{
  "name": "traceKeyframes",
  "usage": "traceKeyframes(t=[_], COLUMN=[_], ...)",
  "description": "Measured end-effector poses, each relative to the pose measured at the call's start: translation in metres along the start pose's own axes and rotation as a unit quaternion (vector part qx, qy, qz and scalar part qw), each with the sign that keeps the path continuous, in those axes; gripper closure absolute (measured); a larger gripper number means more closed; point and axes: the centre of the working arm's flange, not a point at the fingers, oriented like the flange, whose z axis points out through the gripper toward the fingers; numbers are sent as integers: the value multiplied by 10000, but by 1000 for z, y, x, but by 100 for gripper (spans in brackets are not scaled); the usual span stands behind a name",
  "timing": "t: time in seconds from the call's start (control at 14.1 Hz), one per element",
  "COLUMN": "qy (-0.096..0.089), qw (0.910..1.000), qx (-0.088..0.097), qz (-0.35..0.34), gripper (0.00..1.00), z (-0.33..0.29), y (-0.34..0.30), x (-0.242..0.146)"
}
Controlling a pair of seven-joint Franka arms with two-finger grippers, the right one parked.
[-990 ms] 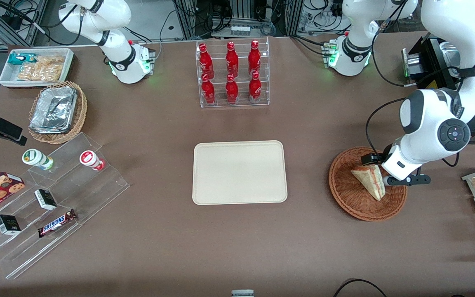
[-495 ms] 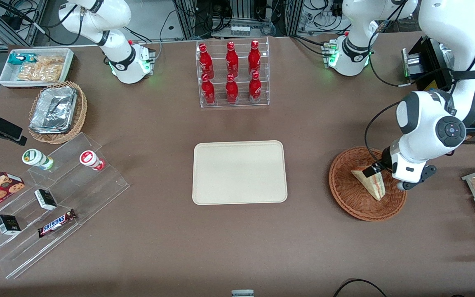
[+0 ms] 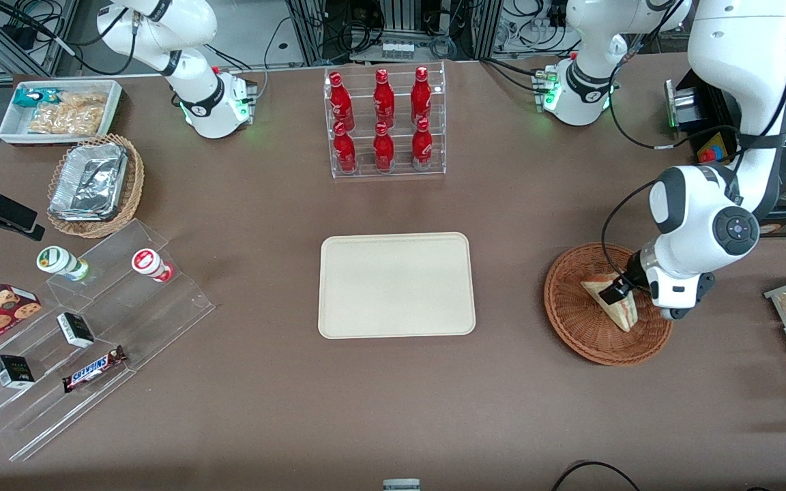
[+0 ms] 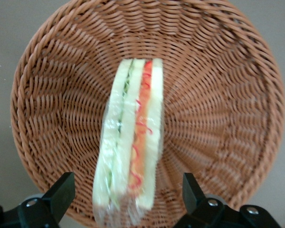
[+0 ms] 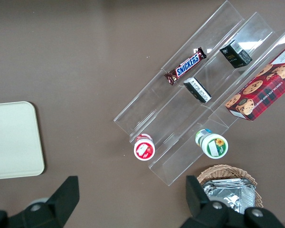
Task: Place sandwich from basket to tray
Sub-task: 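Close the left gripper on the sandwich and lift it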
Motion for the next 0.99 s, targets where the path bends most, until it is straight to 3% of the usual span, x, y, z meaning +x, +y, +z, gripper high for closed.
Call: traceKeyframes(t=[0.21, 0.49, 0.71, 0.78, 0.85, 0.99], qy=[-2, -46, -42, -45, -94, -277], qw=[9999, 9989, 9989, 9994, 9999, 9943], qx=[17, 64, 57, 54, 83, 167], qz=[-102, -457, -462, -344, -51, 1014], gripper=[4, 49, 74, 81, 81, 84], z=[19, 27, 25, 20, 12, -19], y=[-1, -1, 1, 4, 10, 30], x=[5, 4, 3, 3, 2, -5])
